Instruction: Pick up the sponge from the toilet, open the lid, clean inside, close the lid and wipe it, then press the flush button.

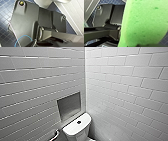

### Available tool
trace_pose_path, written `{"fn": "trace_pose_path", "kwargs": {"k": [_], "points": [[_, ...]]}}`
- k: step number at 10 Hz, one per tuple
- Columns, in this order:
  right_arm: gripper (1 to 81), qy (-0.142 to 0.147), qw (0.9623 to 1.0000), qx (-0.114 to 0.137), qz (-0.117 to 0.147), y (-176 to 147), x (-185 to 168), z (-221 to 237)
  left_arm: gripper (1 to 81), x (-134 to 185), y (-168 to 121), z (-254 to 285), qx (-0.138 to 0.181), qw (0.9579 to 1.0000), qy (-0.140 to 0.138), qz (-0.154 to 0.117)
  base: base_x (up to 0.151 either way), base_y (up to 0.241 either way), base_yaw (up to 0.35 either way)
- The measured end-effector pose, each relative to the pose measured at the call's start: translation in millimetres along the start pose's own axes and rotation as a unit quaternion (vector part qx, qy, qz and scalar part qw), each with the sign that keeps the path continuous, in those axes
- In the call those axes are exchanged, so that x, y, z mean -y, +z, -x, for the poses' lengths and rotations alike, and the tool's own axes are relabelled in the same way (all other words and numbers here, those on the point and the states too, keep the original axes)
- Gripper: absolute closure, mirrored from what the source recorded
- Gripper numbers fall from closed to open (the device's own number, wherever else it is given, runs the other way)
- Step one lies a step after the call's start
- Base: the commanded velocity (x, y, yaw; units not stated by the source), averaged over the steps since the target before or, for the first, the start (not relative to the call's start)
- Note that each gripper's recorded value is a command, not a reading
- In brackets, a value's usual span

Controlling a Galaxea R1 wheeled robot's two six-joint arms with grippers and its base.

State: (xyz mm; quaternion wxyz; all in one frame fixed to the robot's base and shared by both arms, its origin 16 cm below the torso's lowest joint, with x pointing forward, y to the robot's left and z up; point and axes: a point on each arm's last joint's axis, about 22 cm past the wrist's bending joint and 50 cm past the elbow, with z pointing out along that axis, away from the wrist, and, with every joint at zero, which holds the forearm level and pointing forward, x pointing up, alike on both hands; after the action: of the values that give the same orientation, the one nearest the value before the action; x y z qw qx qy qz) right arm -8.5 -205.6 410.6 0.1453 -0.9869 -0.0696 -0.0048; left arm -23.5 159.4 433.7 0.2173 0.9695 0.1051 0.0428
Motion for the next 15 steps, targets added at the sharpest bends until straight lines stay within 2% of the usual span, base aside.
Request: {"fn": "trace_pose_path", "kwargs": {"k": [2,5,7,8,10,13,15], "points": [[81.1,0.0,1.0,-0.002,0.0,0,0,-2,1.0,0,0,0,0.0,1.0,0.0,0.001,0.103,0.0,0.0],[81.1,-0.001,1.0,-0.006,0.001,0,-1,-9,1.0,-1,0,-9,-0.004,1.0,0.001,0.002,0.0,0.0,0.0],[81.1,-0.003,1.0,0.004,0.001,-1,-1,6,1.0,8,-6,-2,-0.003,1.0,-0.001,0.006,0.0,0.0,0.0],[81.1,-0.004,1.0,0.006,0.001,-1,-2,7,1.0,14,-12,2,-0.004,0.9998,-0.003,0.018,0.0,0.0,0.0],[81.1,-0.004,1.0,0.002,0.0,-1,-1,3,1.0,18,-28,-24,-0.029,0.9974,-0.002,0.066,0.0,0.0,0.0],[81.1,0.0,0.9998,0.004,-0.018,-5,4,10,1.0,43,-62,-119,-0.086,0.9918,-0.001,0.095,0.0,0.0,0.0],[81.1,0.003,0.9992,0.002,-0.039,-12,7,8,1.0,42,-76,-145,-0.098,0.9885,-0.004,0.115,0.0,0.0,0.0]]}}
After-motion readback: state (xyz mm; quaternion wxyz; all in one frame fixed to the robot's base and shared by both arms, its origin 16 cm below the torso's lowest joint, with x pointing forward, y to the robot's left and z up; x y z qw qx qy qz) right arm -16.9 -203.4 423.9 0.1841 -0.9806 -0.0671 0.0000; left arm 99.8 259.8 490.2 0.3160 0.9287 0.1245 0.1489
